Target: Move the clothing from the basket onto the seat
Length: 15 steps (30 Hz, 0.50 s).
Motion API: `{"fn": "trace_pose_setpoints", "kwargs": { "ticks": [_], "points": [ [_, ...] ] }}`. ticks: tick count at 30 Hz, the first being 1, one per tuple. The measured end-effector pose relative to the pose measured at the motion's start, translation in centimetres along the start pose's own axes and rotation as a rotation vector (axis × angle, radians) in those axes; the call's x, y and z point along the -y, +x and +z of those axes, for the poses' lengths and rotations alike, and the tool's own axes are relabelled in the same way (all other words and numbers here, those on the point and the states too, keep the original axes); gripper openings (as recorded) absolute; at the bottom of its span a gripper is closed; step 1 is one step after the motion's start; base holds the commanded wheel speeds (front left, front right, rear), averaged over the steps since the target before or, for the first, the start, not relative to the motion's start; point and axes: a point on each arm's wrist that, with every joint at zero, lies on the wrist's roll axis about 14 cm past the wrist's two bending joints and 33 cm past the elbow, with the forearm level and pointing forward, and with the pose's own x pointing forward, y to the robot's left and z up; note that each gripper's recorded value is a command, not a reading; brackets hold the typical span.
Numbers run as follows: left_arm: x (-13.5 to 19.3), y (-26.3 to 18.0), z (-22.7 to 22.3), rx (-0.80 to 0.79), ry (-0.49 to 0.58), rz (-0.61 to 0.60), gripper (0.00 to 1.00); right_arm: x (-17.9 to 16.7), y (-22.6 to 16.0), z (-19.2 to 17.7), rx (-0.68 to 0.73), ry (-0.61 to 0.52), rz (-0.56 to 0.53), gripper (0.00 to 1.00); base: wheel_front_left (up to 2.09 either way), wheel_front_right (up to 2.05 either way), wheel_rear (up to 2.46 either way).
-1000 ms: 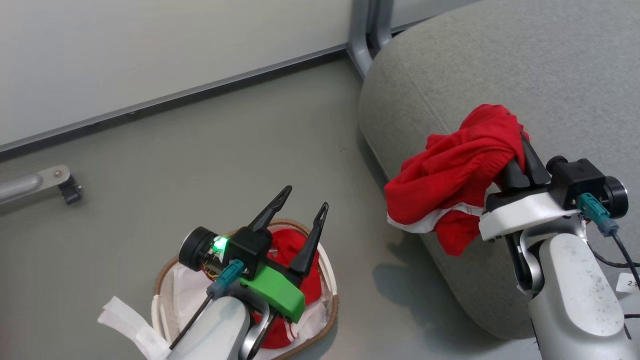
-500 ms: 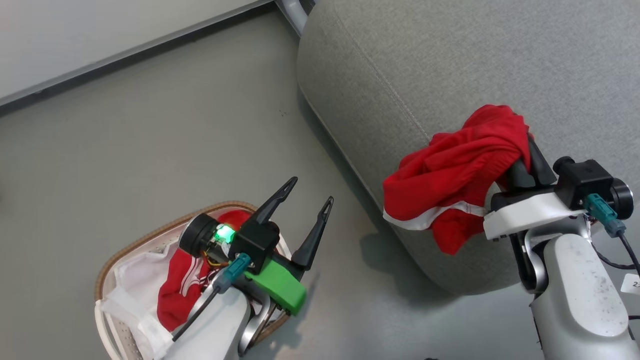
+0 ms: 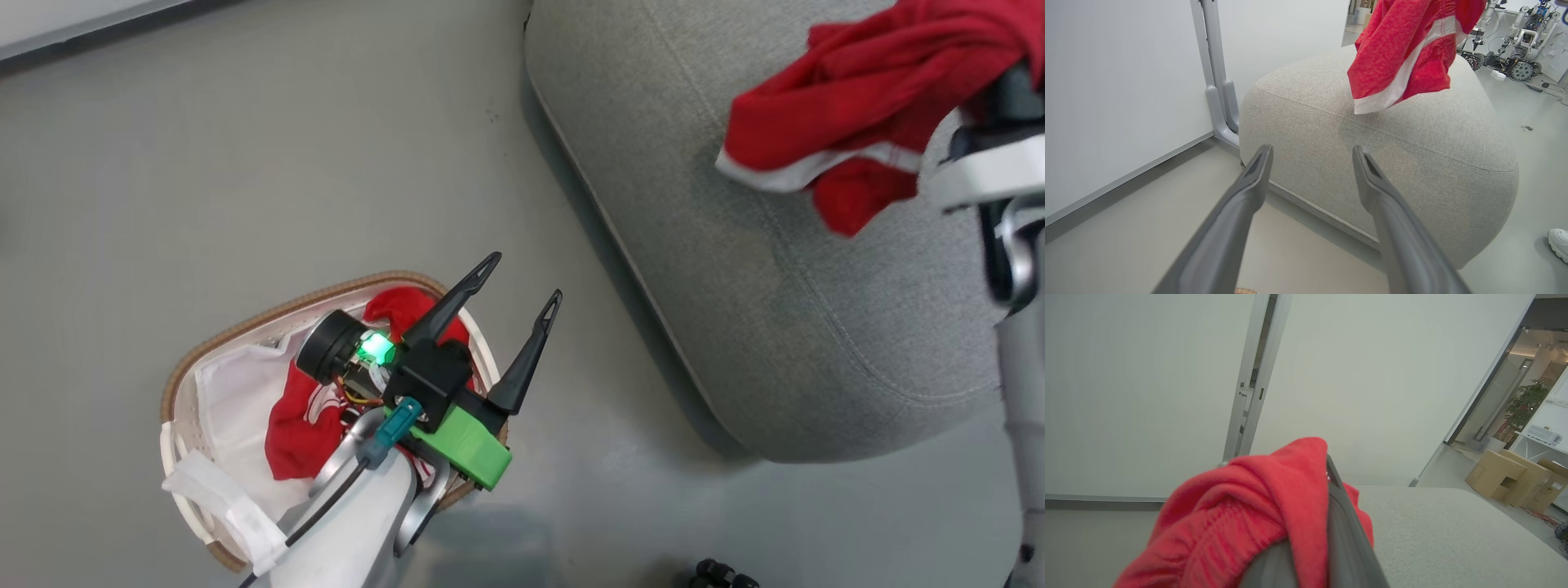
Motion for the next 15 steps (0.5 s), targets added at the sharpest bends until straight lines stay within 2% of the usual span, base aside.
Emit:
{"fn": "trace_pose_setpoints", "kwargs": {
  "ticks": [9,12,15],
  "points": [
    [-2.0,-0.9,-2.0,-0.015,-0.017,0.035,1.00,3.5,9.2,4.0,0.099,-0.186,-0.025,0.00,0.00,0.00,0.00],
    [-2.6,-1.0,-2.6,-0.021,-0.030,0.044,1.00,4.5,11.3,4.3,0.091,-0.276,-0.043,0.00,0.00,0.00,0.00],
    [-3.4,-1.2,-3.2,-0.023,-0.040,0.062,1.00,4.8,13.0,3.2,0.057,-0.320,-0.054,0.00,0.00,0.00,0.00]
  ]
}}
